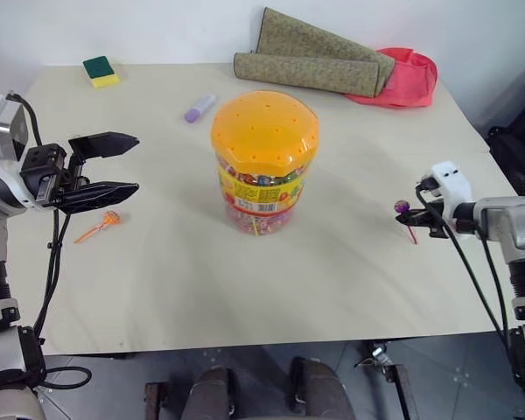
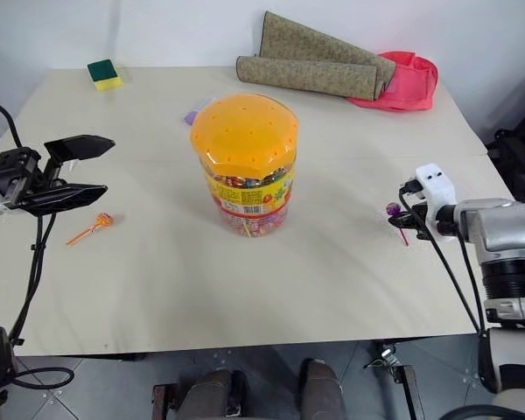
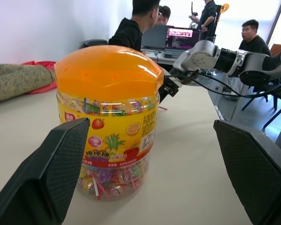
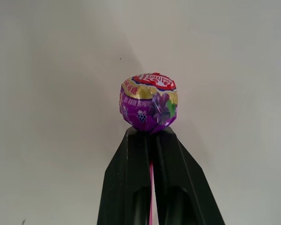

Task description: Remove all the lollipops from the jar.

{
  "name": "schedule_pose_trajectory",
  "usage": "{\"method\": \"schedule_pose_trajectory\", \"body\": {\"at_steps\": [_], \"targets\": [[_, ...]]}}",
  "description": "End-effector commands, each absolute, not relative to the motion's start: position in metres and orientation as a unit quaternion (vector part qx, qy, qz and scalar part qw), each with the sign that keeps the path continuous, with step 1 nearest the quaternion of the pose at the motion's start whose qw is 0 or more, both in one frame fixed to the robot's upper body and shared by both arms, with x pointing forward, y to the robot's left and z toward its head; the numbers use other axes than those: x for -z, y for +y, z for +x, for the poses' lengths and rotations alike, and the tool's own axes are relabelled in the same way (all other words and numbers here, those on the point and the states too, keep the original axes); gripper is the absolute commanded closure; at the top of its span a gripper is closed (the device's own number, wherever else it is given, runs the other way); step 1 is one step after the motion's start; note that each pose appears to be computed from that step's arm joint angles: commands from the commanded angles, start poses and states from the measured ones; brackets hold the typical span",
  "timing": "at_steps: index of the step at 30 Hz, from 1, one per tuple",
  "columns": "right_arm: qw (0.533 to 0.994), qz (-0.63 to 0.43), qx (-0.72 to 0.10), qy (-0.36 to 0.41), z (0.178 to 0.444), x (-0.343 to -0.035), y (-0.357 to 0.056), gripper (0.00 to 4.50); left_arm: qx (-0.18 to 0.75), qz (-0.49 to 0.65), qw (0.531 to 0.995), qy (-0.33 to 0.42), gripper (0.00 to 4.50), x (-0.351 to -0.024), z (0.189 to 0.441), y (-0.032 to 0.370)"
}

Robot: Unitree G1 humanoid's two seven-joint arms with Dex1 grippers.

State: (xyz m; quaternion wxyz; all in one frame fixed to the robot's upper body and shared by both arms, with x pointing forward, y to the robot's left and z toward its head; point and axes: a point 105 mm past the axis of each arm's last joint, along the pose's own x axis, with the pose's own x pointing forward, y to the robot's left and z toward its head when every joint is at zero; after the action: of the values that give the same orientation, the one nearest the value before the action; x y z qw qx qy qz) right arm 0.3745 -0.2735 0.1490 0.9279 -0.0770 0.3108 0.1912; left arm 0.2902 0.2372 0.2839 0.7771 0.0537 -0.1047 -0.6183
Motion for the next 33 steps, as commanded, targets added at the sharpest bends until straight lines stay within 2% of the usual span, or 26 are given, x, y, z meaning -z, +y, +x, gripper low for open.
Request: {"method": "schedule_pose_trajectory", "body": {"at_steps": [1,5,11,14,20,22,25,28,33], "targets": [[0.935,-0.089,-0.175,0.294,0.38,-0.157,-0.283,4.23,0.652,0.076,0.744,-0.124,0.0,-0.292,0.276,0.235],[0.937,-0.088,-0.174,0.289,0.38,-0.158,-0.286,3.11,0.646,0.075,0.751,-0.117,0.0,-0.291,0.275,0.237],[0.94,-0.095,-0.177,0.274,0.377,-0.172,-0.288,0.97,0.634,0.076,0.763,-0.099,0.0,-0.286,0.277,0.237],[0.941,-0.097,-0.195,0.259,0.37,-0.185,-0.286,0.03,0.633,0.072,0.764,-0.102,0.0,-0.287,0.276,0.236],[0.929,-0.138,-0.282,0.196,0.337,-0.23,-0.275,0.03,0.588,0.058,0.802,-0.087,0.0,-0.284,0.29,0.244],[0.918,-0.161,-0.337,0.137,0.323,-0.252,-0.263,0.03,0.567,0.057,0.819,-0.067,0.0,-0.279,0.295,0.248],[0.892,-0.179,-0.41,0.063,0.307,-0.27,-0.244,0.03,0.537,0.059,0.841,-0.039,0.0,-0.27,0.301,0.254],[0.842,-0.195,-0.502,0.029,0.291,-0.257,-0.22,0.03,0.546,0.07,0.834,-0.042,0.0,-0.259,0.291,0.262],[0.812,-0.22,-0.538,0.051,0.295,-0.216,-0.218,0.03,0.528,0.062,0.847,0.0,0.0,-0.245,0.282,0.278]]}}
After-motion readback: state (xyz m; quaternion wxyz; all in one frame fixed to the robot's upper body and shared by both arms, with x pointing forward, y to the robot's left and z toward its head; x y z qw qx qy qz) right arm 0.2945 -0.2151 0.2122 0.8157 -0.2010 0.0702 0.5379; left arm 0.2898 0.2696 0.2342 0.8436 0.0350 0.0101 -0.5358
